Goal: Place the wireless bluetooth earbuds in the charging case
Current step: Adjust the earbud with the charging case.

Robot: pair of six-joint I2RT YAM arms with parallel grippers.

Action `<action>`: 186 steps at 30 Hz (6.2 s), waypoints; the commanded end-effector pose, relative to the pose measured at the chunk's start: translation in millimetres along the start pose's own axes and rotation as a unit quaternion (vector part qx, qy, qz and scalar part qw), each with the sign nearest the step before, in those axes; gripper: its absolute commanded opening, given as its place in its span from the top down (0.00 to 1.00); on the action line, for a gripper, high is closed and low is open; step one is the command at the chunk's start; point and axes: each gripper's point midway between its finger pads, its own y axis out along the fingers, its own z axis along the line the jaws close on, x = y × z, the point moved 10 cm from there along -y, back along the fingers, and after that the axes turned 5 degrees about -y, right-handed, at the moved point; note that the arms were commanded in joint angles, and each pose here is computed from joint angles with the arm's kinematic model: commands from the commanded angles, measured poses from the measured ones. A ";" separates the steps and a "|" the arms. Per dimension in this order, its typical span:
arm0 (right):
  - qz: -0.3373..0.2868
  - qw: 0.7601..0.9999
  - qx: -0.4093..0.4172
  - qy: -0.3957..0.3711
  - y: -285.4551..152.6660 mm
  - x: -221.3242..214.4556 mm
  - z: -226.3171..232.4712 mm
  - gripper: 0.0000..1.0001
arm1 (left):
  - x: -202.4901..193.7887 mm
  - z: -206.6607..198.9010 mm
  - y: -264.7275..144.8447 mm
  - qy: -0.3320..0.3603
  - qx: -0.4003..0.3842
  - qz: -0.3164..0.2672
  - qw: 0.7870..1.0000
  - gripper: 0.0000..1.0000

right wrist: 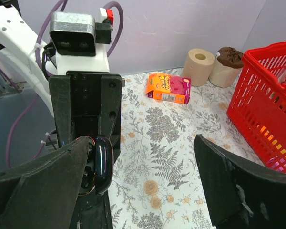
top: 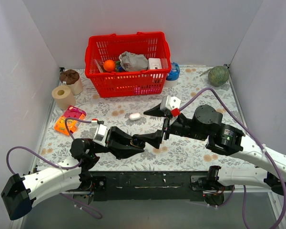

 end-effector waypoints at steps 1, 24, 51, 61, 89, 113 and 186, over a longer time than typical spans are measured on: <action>-0.009 1.000 -0.012 -0.004 0.5 6.1 -3.0 0.02 | 13.9 -6.3 4.8 0.020 -0.016 -0.020 0.999 1.00; 0.024 0.999 0.018 0.010 2.4 -3.6 2.7 0.02 | 16.5 -7.2 4.7 0.027 -0.012 -0.023 0.999 1.00; -0.009 1.000 -0.005 0.007 -4.2 14.2 0.5 0.02 | 14.5 -3.6 5.3 0.028 -0.002 -0.018 0.999 1.00; -0.033 0.999 0.004 0.003 -2.7 24.5 0.9 0.02 | 14.1 -3.9 5.4 0.025 -0.005 -0.018 1.000 1.00; 0.062 0.997 0.035 -0.001 4.5 -4.4 4.6 0.02 | 19.5 -9.3 6.9 0.029 -0.026 -0.021 0.999 1.00; -0.040 0.998 -0.036 -0.031 -26.2 24.6 -4.8 0.02 | 28.0 4.6 5.7 0.121 0.039 -0.061 0.990 1.00; -0.070 0.996 -0.046 -0.017 -8.4 23.8 -6.7 0.02 | 38.6 22.3 24.9 0.162 0.055 -0.066 0.983 1.00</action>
